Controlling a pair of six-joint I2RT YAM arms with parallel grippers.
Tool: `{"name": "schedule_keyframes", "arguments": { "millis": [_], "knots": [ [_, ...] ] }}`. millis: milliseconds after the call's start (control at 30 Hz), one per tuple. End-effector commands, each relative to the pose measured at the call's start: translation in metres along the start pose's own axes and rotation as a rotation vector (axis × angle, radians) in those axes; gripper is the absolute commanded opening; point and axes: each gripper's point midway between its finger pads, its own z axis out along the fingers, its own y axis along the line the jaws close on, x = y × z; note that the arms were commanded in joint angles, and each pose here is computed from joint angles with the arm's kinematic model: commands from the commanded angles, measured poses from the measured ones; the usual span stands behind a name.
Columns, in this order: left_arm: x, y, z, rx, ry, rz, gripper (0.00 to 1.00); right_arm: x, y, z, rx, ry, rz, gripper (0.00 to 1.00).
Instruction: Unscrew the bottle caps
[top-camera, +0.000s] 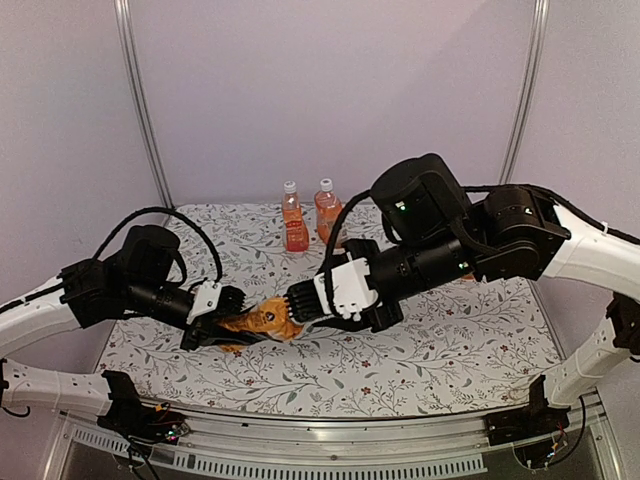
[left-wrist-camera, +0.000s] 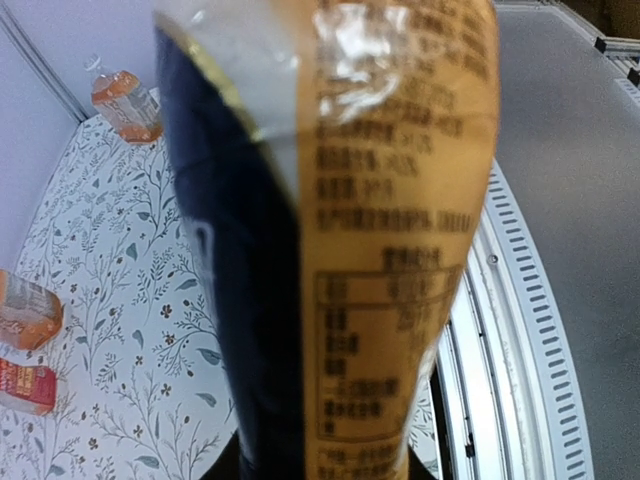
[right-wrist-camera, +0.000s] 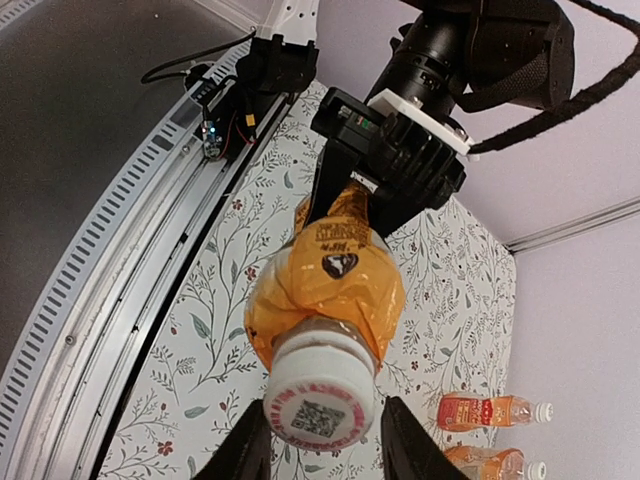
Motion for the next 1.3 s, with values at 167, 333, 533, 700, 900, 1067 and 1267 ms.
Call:
{"name": "schedule_keyframes", "arguments": {
  "millis": [167, 333, 533, 700, 900, 1067, 1267],
  "knots": [
    [0.001, 0.024, -0.007, -0.134, -0.003, -0.092, 0.18, 0.014, -0.033, -0.035, 0.206, 0.047, 0.196, 0.99],
    [0.002, 0.077, -0.015, -0.423, 0.004, -0.082, 0.19, 0.014, -0.058, -0.043, 0.263, -0.011, 0.501, 0.99],
    [0.013, 0.120, -0.031, -0.685, 0.081, -0.001, 0.19, 0.021, -0.109, -0.029, 0.105, -0.177, 1.283, 0.80],
    [0.014, 0.120, -0.033, -0.685, 0.091, -0.001, 0.20, 0.030, -0.109, -0.002, 0.074, -0.105, 1.420, 0.77],
    [0.016, 0.116, -0.029, -0.666, 0.092, 0.002, 0.20, 0.031, -0.105, 0.005, 0.049, -0.089, 1.434, 0.56],
    [0.016, 0.115, -0.028, -0.659, 0.088, 0.006, 0.20, 0.033, -0.104, 0.008, 0.047, -0.081, 1.432, 0.31],
    [0.017, 0.111, -0.027, -0.643, 0.090, 0.012, 0.19, 0.036, -0.106, 0.013, 0.049, -0.070, 1.431, 0.38]
  ]
}}
